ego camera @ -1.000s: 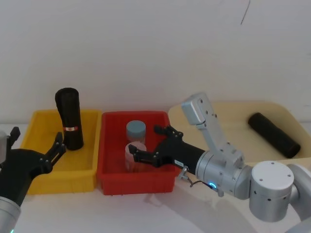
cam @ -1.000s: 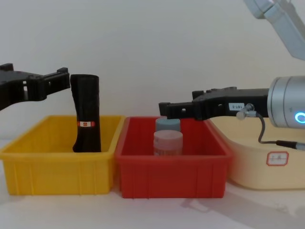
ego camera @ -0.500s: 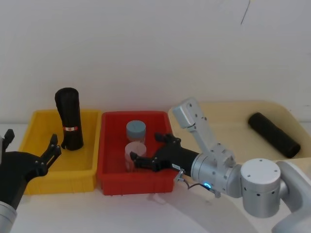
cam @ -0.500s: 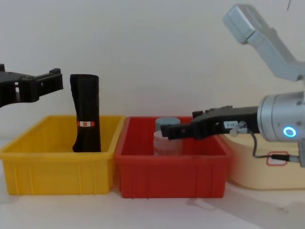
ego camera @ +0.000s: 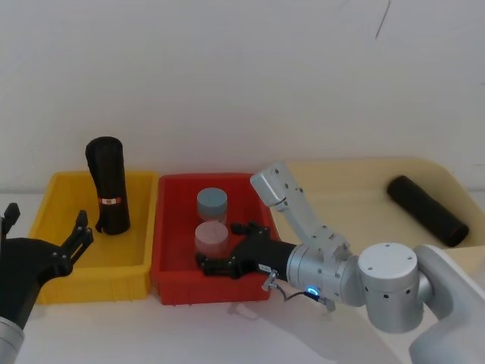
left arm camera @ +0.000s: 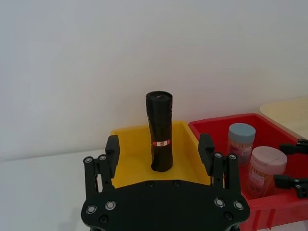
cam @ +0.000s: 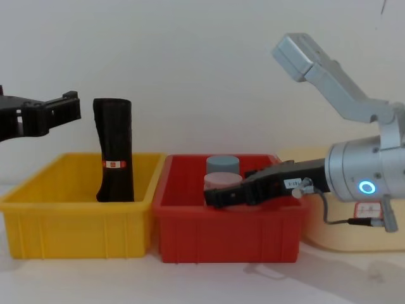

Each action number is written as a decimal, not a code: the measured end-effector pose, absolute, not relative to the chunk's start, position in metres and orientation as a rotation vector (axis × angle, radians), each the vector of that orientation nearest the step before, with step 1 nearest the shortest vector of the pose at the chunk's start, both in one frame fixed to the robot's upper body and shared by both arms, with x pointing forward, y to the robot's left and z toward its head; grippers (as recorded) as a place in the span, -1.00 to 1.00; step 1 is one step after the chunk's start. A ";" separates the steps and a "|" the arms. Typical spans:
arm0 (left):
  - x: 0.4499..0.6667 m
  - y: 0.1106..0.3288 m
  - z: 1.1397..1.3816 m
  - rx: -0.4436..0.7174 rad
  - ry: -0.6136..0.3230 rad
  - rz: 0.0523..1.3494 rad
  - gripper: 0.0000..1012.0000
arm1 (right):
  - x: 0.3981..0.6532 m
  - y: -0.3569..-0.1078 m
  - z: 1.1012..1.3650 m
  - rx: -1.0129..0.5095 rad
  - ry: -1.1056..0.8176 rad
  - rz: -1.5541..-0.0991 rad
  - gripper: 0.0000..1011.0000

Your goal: Pick up the garbage bag with the one hand and transfer it to the other hand.

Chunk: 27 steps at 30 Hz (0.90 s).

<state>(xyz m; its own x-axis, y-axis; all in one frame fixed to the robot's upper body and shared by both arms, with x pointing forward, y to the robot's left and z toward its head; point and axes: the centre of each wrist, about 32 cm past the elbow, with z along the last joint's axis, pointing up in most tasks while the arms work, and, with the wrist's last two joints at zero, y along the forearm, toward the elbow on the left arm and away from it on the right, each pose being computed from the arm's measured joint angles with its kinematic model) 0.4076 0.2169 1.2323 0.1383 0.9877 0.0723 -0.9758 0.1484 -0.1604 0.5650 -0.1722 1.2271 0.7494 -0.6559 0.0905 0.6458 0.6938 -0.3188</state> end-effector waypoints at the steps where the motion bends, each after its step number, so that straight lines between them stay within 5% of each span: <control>1: 0.408 0.217 1.232 -0.081 -0.175 1.422 0.98 | 0.566 -0.171 1.227 -0.348 0.034 -0.727 0.98; 16: 0.407 0.217 1.232 -0.081 -0.176 1.424 0.98 | 0.576 -0.166 1.225 -0.351 0.055 -0.738 0.98; 27: 0.407 0.217 1.232 -0.081 -0.176 1.425 0.98 | 0.579 -0.163 1.222 -0.344 0.057 -0.753 0.51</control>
